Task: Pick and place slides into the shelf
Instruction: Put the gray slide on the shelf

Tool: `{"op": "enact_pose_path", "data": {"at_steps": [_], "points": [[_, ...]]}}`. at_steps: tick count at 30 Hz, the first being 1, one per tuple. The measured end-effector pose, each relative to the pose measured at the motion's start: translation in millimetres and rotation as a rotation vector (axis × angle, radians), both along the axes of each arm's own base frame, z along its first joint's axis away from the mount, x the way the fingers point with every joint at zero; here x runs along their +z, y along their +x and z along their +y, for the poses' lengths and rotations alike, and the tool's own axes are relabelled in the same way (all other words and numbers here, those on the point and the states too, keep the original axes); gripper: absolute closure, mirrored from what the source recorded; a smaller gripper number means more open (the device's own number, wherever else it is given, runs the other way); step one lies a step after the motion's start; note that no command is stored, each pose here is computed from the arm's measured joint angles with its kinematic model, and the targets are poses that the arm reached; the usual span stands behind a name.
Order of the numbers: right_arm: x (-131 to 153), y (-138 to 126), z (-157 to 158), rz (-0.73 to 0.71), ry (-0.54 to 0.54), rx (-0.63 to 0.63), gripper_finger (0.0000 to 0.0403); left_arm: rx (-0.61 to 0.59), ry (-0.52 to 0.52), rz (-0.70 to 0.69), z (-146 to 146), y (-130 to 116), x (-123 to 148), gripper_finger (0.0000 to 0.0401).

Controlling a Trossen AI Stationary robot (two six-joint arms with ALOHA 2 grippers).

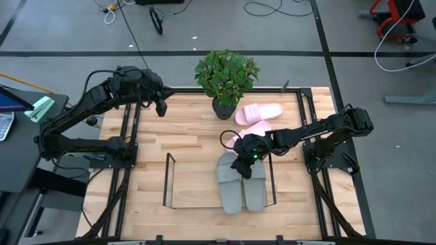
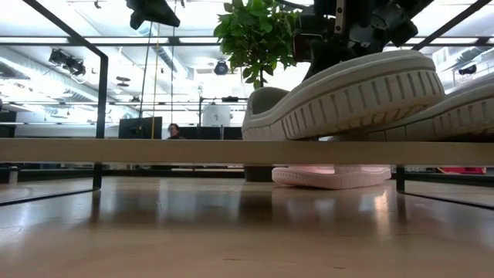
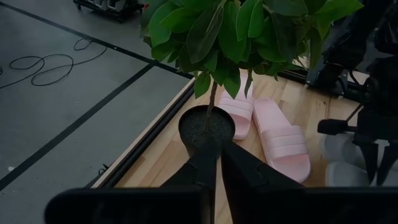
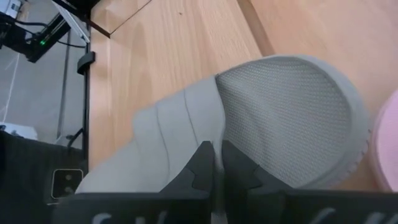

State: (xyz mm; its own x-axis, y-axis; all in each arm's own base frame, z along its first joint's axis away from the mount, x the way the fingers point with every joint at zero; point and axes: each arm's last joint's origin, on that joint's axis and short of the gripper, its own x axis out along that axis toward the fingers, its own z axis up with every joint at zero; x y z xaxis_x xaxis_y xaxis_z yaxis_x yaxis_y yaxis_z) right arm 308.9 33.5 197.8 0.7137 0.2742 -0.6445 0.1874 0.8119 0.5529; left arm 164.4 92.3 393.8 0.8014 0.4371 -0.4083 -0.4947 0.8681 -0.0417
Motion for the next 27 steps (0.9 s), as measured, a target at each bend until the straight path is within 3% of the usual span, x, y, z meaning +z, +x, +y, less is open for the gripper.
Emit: {"op": "enact_pose_path", "data": {"at_steps": [16,27], "points": [[-1.4,-1.0,-0.8,0.001,-0.060,0.022,0.0388,0.000,0.001,0.000,0.1,0.0,0.0,0.0381],[-2.1,-1.7,-0.7,0.003,-0.076,0.047,0.0314,0.000,0.001,0.000,0.1,0.0,0.0,0.0372]]}}
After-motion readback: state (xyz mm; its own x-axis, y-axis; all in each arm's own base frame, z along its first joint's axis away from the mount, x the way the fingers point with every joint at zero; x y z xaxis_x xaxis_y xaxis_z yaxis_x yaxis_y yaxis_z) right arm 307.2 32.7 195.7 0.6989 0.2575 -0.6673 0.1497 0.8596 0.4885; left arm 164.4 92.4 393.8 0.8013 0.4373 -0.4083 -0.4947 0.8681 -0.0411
